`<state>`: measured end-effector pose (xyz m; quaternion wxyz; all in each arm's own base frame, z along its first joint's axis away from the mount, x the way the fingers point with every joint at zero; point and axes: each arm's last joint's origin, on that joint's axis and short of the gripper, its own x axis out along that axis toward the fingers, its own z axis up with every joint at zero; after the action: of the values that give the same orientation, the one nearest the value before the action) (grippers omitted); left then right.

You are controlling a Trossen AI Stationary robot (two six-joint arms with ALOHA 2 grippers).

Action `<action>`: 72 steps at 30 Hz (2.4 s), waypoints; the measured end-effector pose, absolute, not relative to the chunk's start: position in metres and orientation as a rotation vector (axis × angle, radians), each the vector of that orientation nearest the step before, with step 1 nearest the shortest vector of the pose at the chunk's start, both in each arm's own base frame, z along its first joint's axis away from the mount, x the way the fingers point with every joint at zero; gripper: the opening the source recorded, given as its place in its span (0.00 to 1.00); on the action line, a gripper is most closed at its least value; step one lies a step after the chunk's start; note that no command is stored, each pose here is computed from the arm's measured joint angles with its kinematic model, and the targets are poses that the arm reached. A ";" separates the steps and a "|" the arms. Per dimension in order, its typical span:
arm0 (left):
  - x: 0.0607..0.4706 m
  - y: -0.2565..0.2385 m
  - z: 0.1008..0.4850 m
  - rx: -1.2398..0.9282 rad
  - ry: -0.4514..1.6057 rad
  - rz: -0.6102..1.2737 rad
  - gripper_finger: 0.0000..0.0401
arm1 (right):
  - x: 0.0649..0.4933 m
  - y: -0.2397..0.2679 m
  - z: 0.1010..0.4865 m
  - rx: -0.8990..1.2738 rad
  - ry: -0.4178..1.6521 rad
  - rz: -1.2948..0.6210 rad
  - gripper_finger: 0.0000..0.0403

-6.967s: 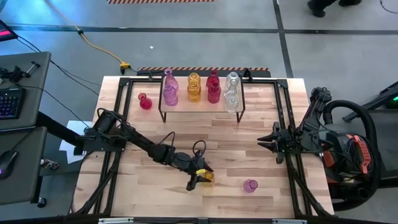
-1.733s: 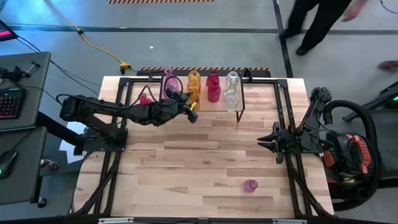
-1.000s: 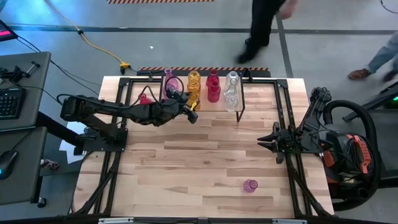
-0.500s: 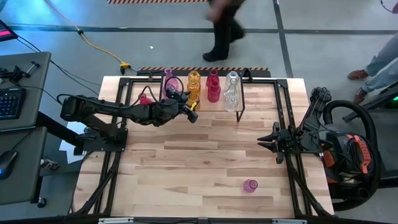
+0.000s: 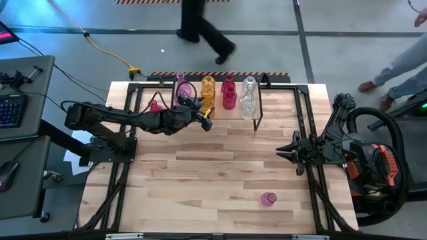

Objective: Sort vases onto shelf
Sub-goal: Put the yellow vase on the shelf aligned with the other yellow vases, then put the pink vase on the shelf aligned with the other pink vases

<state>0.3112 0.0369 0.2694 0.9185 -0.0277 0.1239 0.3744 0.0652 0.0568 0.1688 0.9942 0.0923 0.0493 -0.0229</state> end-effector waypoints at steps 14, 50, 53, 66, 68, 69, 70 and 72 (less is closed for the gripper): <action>0.306 0.037 0.278 -0.044 0.233 0.780 0.73 | 0.065 0.057 0.169 0.185 0.099 -0.046 0.17; 0.301 -0.001 0.343 0.013 0.069 0.469 0.73 | 0.065 0.057 0.169 0.185 0.099 -0.046 0.17; 0.304 -0.014 0.342 -0.034 0.061 0.330 0.73 | 0.065 0.057 0.169 0.185 0.099 -0.046 0.17; 0.323 -0.080 0.320 -0.007 0.053 -0.025 0.73 | 0.065 0.057 0.169 0.185 0.099 -0.046 0.17; 0.322 -0.088 0.318 0.002 0.060 -0.048 0.73 | 0.065 0.057 0.169 0.185 0.099 -0.046 0.17; 0.322 -0.090 0.318 -0.002 0.058 -0.054 0.73 | 0.065 0.057 0.169 0.185 0.099 -0.046 0.17; 0.321 -0.091 0.318 -0.010 0.056 -0.058 0.73 | 0.065 0.057 0.169 0.185 0.099 -0.046 0.17; 0.321 -0.093 0.318 -0.025 0.058 -0.061 0.73 | 0.065 0.057 0.169 0.185 0.099 -0.046 0.17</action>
<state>0.3211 -0.0929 0.3176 0.9990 -0.0123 0.0290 -0.0305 0.0652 0.0568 0.1689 0.9942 0.0923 0.0493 -0.0231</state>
